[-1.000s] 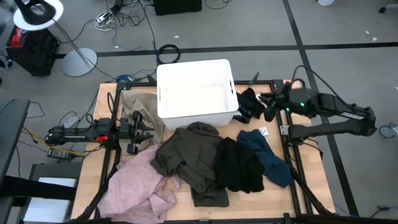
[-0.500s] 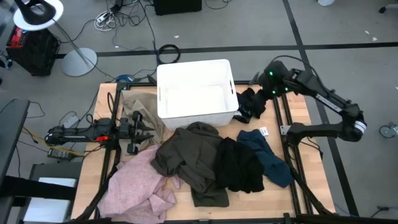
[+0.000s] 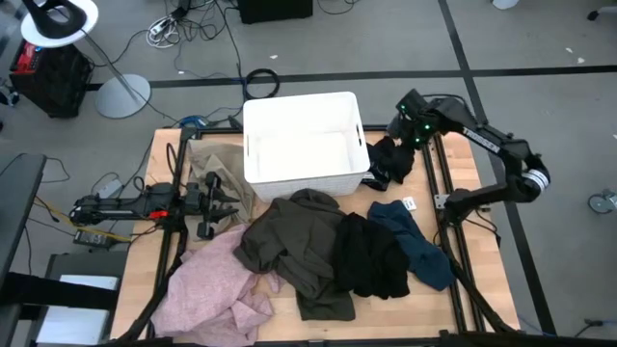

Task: Sort clothes
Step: Put the black underwear into the white laundry bin

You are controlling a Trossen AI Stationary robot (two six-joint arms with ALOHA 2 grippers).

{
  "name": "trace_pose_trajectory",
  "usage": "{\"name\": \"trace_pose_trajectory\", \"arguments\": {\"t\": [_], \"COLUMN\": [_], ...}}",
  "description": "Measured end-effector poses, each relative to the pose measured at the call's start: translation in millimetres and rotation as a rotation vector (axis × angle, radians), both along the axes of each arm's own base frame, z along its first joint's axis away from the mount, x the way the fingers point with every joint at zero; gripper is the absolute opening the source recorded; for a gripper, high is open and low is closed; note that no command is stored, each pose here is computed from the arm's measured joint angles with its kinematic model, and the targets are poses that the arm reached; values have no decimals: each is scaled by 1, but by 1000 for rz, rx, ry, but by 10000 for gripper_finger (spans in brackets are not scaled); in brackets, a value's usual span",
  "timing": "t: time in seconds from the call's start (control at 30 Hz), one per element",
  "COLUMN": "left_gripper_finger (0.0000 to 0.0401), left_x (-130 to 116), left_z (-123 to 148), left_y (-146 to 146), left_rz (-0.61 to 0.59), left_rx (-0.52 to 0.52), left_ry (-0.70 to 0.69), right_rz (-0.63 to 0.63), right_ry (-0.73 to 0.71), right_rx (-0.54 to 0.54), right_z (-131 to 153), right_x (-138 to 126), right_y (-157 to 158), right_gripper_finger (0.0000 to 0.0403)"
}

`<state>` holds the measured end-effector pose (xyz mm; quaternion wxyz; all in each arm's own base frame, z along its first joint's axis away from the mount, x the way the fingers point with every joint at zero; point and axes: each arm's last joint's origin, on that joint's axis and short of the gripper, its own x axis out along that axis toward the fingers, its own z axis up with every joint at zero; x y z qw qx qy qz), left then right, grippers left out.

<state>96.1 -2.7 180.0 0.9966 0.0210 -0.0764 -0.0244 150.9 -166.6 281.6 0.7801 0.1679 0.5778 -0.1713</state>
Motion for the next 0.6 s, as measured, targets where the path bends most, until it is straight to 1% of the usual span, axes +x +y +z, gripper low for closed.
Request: {"name": "trace_pose_trajectory", "arguments": {"t": [0.07,0.17,0.23,0.4,0.5,0.6], "left_gripper_finger": [125,125,125,125,125,125], "left_x": [0,0,0,0,0,0], "left_z": [0,0,0,0,0,0], "left_y": [0,0,0,0,0,0], "left_rz": [0,0,0,0,0,0], "left_rx": [0,0,0,0,0,0], "left_ry": [0,0,1,0,0,1], "right_rz": [105,324,422,506,529,532], "right_ry": [13,42,45,28,14,14], "right_rx": [-34,-62,-79,-107,-87,-68], "right_z": [-5,-13,-18,-30,-40,-51], "right_x": [8,19,27,45,53,60], "right_y": [-3,-3,-3,-8,-13,-18], "right_gripper_finger": [173,202,218,249,260,263]}}
